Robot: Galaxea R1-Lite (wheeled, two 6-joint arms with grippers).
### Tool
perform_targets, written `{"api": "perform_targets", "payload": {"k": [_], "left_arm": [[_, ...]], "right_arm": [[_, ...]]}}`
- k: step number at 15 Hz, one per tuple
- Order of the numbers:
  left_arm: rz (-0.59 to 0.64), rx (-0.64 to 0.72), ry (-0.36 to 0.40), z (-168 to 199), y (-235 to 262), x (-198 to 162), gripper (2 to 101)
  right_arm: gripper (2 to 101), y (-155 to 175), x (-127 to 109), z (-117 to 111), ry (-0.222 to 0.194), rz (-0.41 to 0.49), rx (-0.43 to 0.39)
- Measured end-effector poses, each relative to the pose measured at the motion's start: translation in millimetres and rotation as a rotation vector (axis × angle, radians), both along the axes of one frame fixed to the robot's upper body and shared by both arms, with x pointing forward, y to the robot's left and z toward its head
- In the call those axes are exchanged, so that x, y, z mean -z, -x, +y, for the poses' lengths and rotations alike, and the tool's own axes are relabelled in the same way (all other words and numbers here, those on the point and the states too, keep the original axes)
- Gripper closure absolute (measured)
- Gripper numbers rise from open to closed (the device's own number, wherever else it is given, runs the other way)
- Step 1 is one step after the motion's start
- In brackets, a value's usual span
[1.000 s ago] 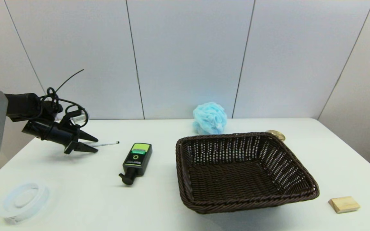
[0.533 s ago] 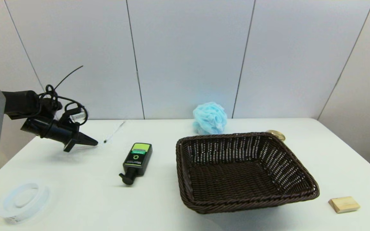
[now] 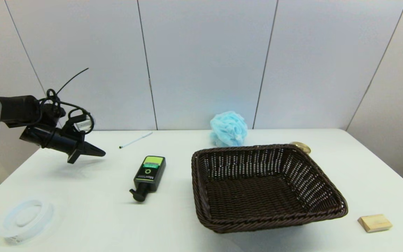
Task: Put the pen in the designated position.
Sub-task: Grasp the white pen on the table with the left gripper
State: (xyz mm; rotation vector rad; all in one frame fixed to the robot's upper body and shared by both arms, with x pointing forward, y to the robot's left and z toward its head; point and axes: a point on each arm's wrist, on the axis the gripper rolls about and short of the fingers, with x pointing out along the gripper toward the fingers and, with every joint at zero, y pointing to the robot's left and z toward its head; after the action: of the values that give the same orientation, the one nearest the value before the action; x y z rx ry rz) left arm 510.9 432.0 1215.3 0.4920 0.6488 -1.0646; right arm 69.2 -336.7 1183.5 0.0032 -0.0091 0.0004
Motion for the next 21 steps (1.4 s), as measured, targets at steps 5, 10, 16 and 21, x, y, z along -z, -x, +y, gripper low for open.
{"api": "perform_targets", "payload": {"k": [5,10,16,21], "left_arm": [[-0.009,0.009,0.003,-3.1,0.4,-3.5,100.4],[-0.016,0.013,0.0,-4.3,1.4,-6.3,67.5],[-0.026,0.012,-0.003,-4.2,2.6,-10.5,34.0],[-0.035,0.026,0.006,-10.4,1.2,-12.9,20.6]], "right_arm": [[4.3,0.0,0.0,0.0,0.0,0.0,0.0],[4.3,0.0,0.0,0.0,0.0,0.0,-0.001],[4.3,0.0,0.0,0.0,0.0,0.0,0.0],[4.3,0.0,0.0,0.0,0.0,0.0,0.0]]}}
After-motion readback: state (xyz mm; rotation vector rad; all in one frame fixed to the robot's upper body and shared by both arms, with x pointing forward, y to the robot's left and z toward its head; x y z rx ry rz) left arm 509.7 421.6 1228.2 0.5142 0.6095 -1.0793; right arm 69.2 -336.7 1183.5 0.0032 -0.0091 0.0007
